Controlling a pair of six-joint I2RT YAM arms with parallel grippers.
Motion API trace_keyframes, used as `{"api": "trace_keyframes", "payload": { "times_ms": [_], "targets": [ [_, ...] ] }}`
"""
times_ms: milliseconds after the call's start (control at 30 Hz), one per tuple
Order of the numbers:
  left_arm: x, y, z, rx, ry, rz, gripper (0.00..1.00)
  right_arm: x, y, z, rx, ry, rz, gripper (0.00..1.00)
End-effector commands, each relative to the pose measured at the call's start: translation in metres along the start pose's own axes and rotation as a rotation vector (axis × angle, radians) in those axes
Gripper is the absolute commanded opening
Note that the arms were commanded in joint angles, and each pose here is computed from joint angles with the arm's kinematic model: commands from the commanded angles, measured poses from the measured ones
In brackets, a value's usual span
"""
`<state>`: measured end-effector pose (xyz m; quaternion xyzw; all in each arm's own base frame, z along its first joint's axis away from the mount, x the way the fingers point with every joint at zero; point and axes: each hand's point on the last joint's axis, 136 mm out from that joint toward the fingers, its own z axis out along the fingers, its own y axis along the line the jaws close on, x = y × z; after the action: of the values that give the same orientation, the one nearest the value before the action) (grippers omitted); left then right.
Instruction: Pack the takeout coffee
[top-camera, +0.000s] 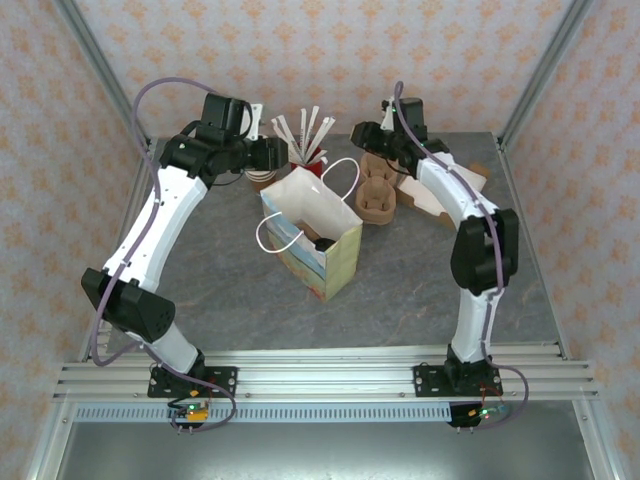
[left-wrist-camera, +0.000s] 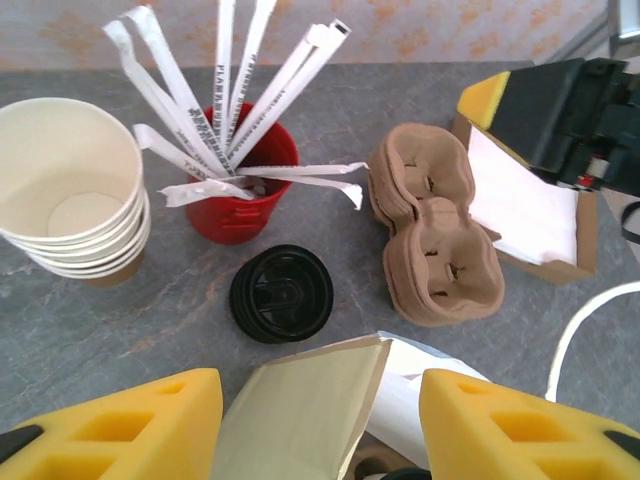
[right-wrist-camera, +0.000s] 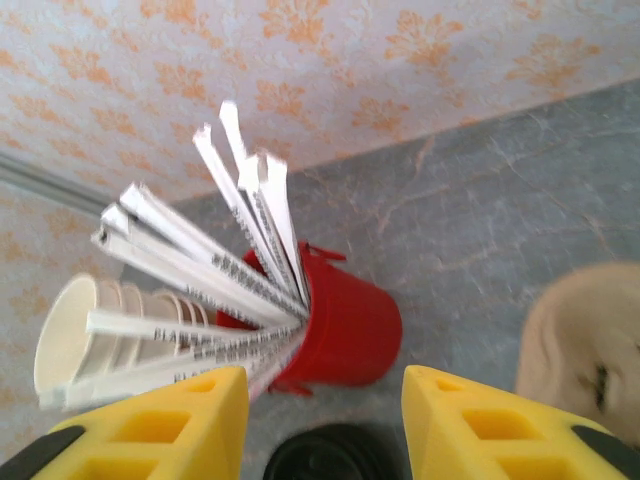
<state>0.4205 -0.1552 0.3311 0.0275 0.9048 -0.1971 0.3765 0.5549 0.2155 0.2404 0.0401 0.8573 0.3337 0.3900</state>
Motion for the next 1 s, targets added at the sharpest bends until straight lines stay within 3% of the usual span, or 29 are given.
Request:
{"api": "trace_keyframes", "payload": {
  "times_ms": [0, 200, 967],
  "targets": [
    [-0.016, 0.005, -0.019, -0.046, -0.083, -0.023, 0.55, -0.032, 0.024, 0.013, -0.120, -0.088, -0.002, 0.42],
    [-0.014, 0.009, -0.017, -0.067, -0.079, -0.018, 0.55, -0.028, 0.027, 0.048, -0.193, -0.038, 0.005, 0.42],
    [-0.012, 0.014, -0.009, -0.080, -0.049, 0.020, 0.55, -0.017, 0.024, 0.094, -0.230, 0.041, 0.009, 0.30]
  ]
}}
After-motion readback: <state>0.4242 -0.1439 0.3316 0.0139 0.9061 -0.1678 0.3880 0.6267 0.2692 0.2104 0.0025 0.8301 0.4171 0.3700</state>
